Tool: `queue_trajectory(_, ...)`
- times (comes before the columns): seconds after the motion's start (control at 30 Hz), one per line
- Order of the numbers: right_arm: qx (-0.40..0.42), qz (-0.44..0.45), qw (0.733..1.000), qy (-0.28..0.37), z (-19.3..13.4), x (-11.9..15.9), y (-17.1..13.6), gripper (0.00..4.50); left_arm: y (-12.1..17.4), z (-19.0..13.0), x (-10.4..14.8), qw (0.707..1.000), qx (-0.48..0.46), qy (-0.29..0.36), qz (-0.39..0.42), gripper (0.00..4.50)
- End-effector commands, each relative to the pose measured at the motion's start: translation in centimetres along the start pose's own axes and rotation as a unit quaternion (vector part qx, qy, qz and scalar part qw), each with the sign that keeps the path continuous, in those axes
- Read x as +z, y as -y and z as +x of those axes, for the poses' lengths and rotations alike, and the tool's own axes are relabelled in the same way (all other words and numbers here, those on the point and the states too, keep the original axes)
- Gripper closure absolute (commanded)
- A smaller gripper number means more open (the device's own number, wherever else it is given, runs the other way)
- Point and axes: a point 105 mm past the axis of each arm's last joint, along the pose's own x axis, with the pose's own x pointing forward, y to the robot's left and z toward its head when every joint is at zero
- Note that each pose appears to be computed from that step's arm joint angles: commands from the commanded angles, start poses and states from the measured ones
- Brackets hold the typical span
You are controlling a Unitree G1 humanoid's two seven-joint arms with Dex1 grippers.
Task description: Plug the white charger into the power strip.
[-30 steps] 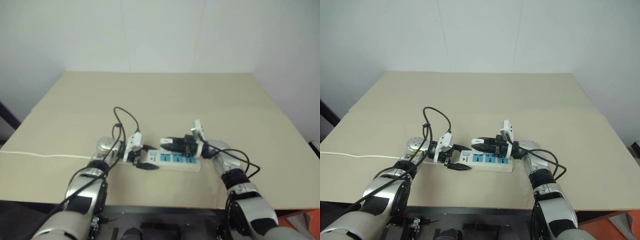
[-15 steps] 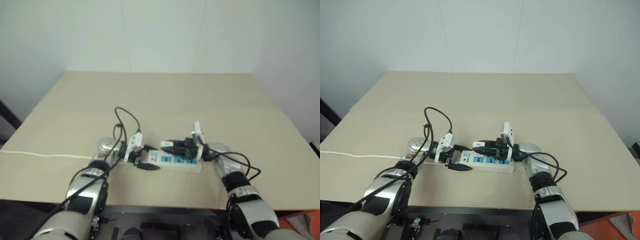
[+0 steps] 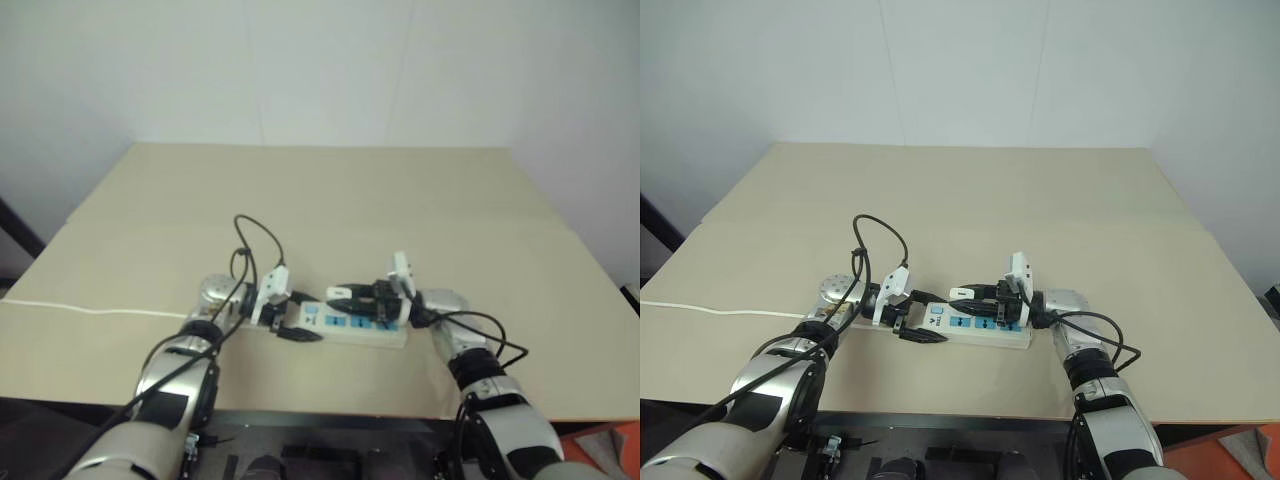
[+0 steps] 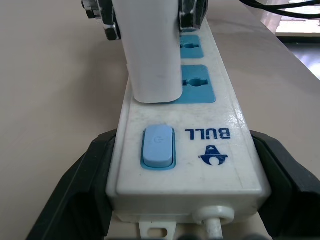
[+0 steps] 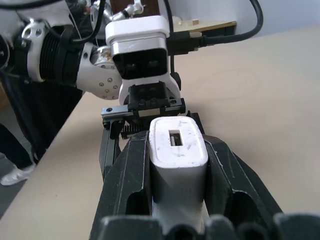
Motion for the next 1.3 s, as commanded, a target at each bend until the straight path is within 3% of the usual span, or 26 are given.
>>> queue_trajectory(0.03, -0.007, 0.025, 0.997, -0.066, -2.0, -3.1, -0.6, 3.38, 0.4, -0.5, -0.7, 1.000, -0.006, -0.016, -0.014, 1.21)
queue_trajectory(0.67, -0.032, 0.004, 0.996, -0.085, -1.9, -4.8, -0.7, 3.38, 0.5, -0.6, -1.0, 1.000, -0.006, -0.018, -0.017, 1.21)
queue_trajectory(0.7, -0.030, 0.008, 0.996, -0.086, -2.0, -4.9, -0.8, 2.66, 0.5, -0.6, -1.0, 1.000, -0.006, -0.018, -0.017, 1.21)
queue_trajectory(0.97, -0.024, 0.039, 0.995, -0.091, -2.1, -4.9, -0.4, 0.01, 0.5, -0.7, -1.1, 1.000, -0.007, -0.020, -0.019, 1.21)
queue_trajectory(1.3, -0.022, 0.012, 0.997, -0.078, -2.5, -3.9, -0.4, 0.01, 0.6, -0.7, -1.2, 1.000, -0.006, -0.022, -0.020, 1.21)
